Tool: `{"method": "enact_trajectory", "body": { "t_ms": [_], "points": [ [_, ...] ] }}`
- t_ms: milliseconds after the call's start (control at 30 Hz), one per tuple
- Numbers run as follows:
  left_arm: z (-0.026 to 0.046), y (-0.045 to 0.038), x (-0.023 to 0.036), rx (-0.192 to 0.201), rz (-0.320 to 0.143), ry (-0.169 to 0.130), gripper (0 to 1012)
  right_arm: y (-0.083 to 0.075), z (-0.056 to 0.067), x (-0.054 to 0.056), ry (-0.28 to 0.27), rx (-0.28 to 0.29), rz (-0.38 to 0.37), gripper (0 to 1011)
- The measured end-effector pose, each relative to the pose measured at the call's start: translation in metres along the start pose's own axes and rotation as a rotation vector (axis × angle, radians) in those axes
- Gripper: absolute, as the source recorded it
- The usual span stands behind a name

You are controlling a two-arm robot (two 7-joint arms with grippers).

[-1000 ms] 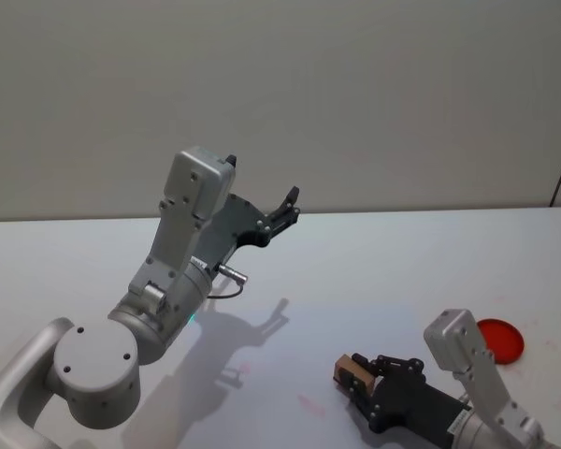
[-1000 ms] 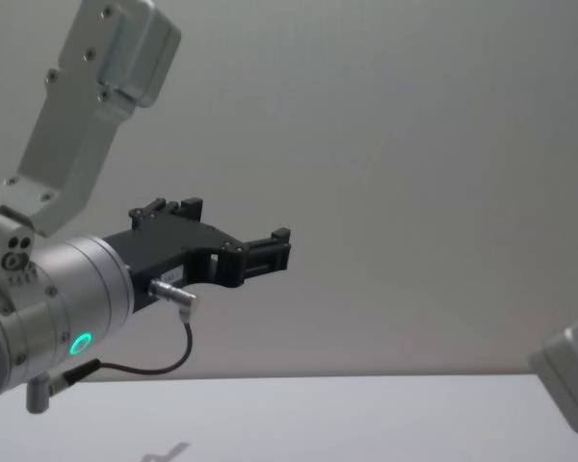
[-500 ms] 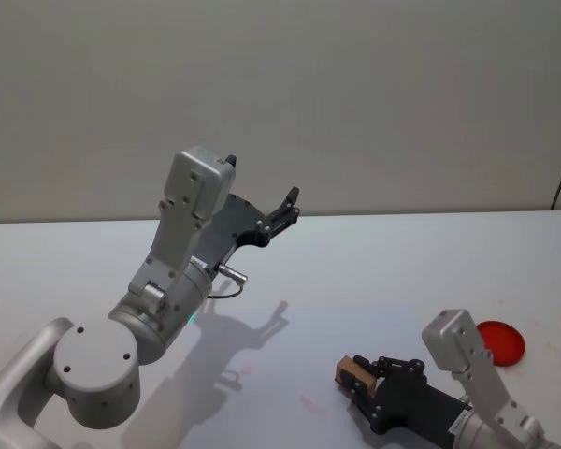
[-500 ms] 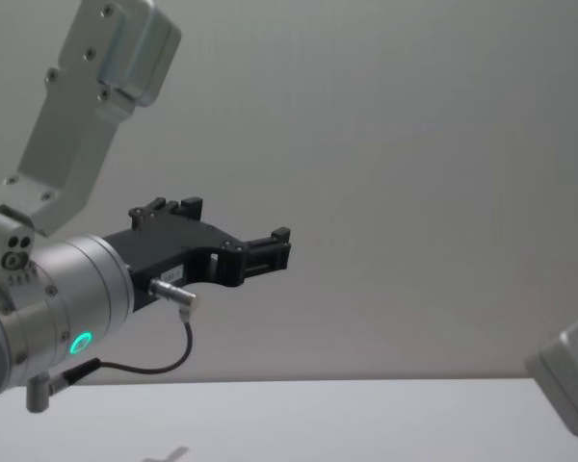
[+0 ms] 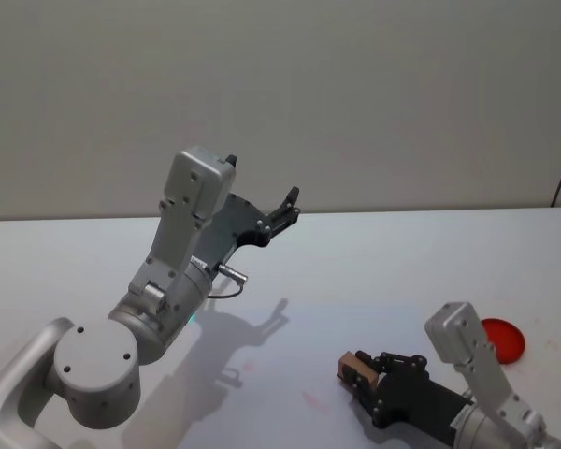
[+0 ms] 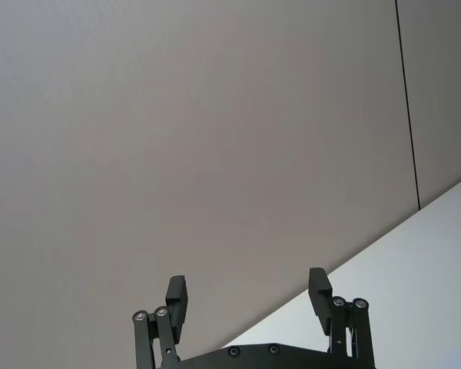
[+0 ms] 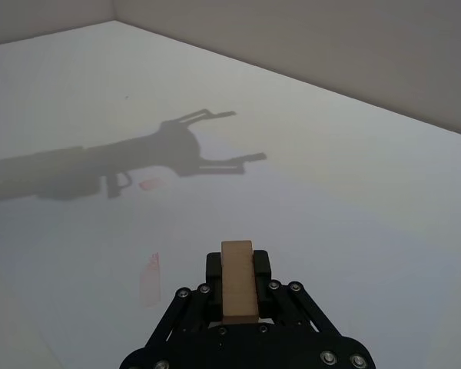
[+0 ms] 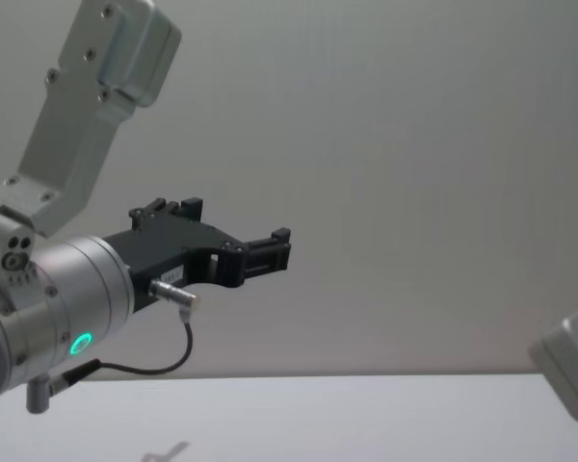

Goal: Use the one hand to pick up the stamp and affix it onto the A4 paper.

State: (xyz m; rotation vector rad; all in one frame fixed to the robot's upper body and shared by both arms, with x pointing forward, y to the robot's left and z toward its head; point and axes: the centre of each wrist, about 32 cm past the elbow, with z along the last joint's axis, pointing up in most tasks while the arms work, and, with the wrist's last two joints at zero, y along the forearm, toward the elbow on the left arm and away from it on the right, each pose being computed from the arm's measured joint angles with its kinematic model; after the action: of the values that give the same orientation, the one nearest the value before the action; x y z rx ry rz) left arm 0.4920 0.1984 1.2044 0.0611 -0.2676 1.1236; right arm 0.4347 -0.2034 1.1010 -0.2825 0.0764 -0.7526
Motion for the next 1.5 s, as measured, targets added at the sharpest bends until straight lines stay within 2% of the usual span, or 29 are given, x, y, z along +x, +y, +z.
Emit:
{"method": "enact_trajectory", "body": {
  "t_ms": [200, 667, 967, 1267, 1500],
  "points": [
    [0.0000, 0.0000, 0.0000, 0.000, 0.000, 0.000, 1001, 0.000, 0.004, -0.001, 0.021, 0.017, 0.001, 219],
    [0.0000, 0.0000, 0.0000, 0.000, 0.000, 0.000, 1001, -0.002, 0.040, -0.006, 0.079, 0.157, 0.051, 219],
    [0.0000, 0.0000, 0.0000, 0.000, 0.000, 0.000, 1001, -0.009, 0.058, -0.006, 0.086, 0.231, 0.065, 219],
    [0.0000, 0.0000, 0.0000, 0.000, 0.000, 0.000, 1001, -0.020, 0.063, 0.003, 0.066, 0.264, 0.030, 219],
    [0.0000, 0.0000, 0.0000, 0.000, 0.000, 0.000, 1001, -0.037, 0.059, 0.019, 0.045, 0.268, -0.042, 219]
  ]
}}
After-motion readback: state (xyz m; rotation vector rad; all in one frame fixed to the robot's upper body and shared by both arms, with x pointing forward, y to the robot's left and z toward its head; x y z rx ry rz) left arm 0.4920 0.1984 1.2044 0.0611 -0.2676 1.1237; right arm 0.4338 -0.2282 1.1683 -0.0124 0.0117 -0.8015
